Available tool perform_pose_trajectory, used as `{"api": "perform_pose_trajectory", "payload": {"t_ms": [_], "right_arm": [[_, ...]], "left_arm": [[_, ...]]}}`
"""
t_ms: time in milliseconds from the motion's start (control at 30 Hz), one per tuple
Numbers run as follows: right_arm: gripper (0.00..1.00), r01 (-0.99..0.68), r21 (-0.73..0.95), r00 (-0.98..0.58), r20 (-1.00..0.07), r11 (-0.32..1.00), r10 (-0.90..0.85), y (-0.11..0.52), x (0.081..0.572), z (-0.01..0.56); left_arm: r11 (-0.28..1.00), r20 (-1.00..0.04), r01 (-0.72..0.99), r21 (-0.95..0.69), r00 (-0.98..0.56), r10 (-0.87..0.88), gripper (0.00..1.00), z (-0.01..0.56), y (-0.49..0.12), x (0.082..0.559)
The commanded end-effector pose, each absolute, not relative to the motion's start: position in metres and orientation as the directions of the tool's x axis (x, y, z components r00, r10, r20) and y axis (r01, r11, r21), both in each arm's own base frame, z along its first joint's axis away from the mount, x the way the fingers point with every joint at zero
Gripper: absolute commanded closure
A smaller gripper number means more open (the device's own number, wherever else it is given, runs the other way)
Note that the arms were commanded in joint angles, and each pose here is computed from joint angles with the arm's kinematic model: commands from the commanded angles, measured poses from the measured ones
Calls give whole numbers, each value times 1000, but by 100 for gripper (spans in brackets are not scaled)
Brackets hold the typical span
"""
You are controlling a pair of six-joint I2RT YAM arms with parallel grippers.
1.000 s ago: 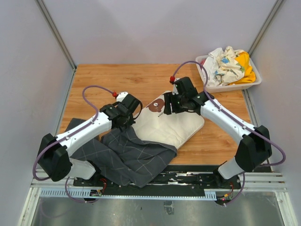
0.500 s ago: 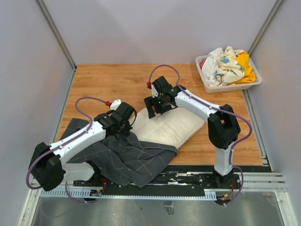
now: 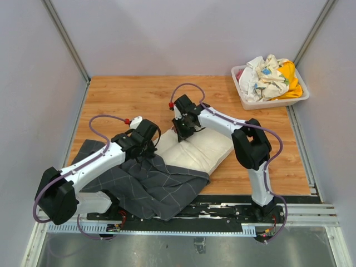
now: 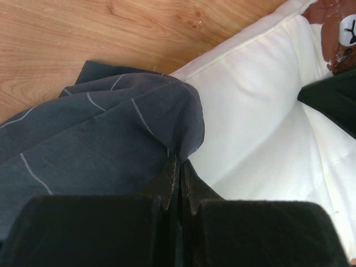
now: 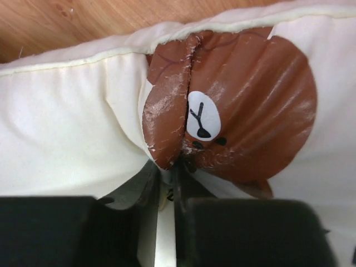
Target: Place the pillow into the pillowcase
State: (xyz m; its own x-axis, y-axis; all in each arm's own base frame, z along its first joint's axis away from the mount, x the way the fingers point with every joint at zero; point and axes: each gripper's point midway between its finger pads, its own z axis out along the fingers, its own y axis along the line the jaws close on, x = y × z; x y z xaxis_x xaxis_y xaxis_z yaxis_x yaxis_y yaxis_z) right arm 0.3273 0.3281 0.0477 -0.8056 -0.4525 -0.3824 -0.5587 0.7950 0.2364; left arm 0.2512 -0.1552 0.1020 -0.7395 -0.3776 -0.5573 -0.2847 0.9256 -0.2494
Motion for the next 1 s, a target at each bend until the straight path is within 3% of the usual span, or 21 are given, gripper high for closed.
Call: {"api": "perform_pose_trajectory", "payload": {"t_ms": [0, 167, 367, 567, 833, 967], "right_arm": [[98, -527, 183, -850, -109, 830, -515, 297, 274, -42], [99, -502, 193, -864, -156, 843, -479, 290, 272, -25], [99, -376, 303, -891, -377, 876, -252, 272, 292, 70], [99, -314, 314, -820, -566, 896, -89, 252, 313, 159], [99, -273, 400, -714, -694, 875, 94, 253, 342, 230], [100, -263, 424, -695, -707, 867, 135, 260, 358, 241]], "left_arm": [[924, -559, -283, -257, -736, -381, 100, 101, -156, 260], [926, -561, -266, -267, -739, -374, 100, 106, -160, 271], [932, -592, -218, -291, -724, -354, 100, 135, -172, 311], [923, -613, -124, -363, -715, -337, 100, 173, -205, 362], [871, -618, 64, -487, -731, -291, 100, 226, -272, 416], [856, -630, 127, -501, -731, -261, 100, 245, -291, 434]]}}
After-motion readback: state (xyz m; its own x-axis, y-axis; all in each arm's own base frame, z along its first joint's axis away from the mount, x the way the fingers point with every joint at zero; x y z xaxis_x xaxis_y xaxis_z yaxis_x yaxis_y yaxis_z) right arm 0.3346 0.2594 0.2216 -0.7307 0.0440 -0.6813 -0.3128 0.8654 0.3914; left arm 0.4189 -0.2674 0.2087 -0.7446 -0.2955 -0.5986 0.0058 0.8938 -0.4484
